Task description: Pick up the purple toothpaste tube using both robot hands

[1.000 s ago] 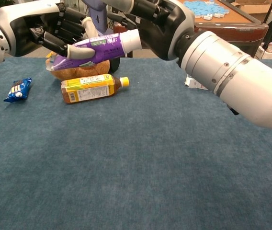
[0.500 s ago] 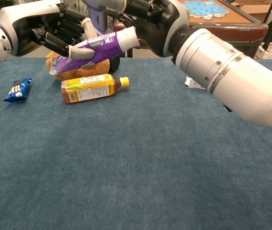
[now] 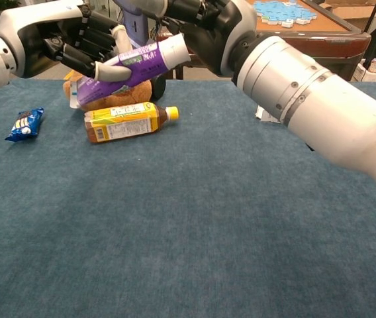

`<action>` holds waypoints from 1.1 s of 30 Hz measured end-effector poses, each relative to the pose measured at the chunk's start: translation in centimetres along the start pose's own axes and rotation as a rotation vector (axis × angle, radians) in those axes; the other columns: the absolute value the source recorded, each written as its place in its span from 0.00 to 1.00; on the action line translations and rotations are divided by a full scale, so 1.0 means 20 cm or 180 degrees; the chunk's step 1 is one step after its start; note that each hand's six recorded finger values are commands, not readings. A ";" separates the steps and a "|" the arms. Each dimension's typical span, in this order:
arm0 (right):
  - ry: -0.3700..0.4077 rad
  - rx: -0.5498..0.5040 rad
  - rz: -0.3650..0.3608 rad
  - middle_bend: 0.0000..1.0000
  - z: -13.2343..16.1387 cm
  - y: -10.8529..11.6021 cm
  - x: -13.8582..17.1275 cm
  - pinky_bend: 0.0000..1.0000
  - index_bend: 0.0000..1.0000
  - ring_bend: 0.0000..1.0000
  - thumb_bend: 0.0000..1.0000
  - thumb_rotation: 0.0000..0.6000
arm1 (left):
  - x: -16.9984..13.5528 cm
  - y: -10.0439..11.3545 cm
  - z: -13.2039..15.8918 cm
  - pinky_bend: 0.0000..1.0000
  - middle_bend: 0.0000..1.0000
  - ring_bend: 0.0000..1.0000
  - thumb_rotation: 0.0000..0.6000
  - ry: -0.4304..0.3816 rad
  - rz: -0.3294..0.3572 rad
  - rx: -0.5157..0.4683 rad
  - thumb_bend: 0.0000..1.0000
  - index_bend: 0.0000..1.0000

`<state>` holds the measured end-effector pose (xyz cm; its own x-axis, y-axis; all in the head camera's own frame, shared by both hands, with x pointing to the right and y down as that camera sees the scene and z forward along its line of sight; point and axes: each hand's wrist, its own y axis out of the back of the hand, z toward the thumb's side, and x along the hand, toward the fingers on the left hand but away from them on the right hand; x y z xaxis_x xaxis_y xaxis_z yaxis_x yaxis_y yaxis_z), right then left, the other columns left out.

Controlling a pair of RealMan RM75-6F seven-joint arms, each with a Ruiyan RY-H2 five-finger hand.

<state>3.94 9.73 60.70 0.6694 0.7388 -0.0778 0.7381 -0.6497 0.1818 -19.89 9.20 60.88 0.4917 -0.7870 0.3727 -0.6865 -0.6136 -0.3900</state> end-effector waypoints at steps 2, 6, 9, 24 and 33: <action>0.0029 0.0025 0.0003 0.00 0.01 0.01 0.00 0.00 0.00 0.00 0.00 0.95 | 0.00 0.00 0.00 0.51 0.75 0.55 1.00 -0.0002 -0.0008 0.0009 0.57 0.68; 0.0076 0.0168 0.0011 0.00 0.05 0.04 0.02 0.00 0.00 0.00 0.00 0.95 | -0.02 0.01 -0.01 0.51 0.74 0.54 1.00 -0.0025 -0.0051 0.0046 0.57 0.67; 0.0087 0.0295 0.0007 0.00 0.08 0.08 0.04 0.00 0.00 0.00 0.00 0.94 | -0.04 0.02 -0.03 0.51 0.74 0.54 1.00 -0.0043 -0.0091 0.0084 0.57 0.67; 0.0020 0.0988 -0.0082 0.00 0.20 0.36 0.17 0.00 0.00 0.00 0.00 0.94 | -0.11 -0.06 -0.23 0.51 0.72 0.51 1.00 0.0044 -0.0527 0.0763 0.57 0.64; -0.0178 0.1518 -0.0143 0.00 0.25 0.55 0.32 0.00 0.00 0.00 0.00 0.94 | -0.11 -0.15 -0.42 0.51 0.68 0.49 1.00 0.0066 -0.0774 0.1571 0.56 0.60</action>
<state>16.79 6.42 57.24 0.6297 0.7658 -0.1302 0.7139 -0.6366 -0.2917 -23.44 13.36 68.39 0.5908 -0.6205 0.5158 -0.2194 -0.7387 -0.6373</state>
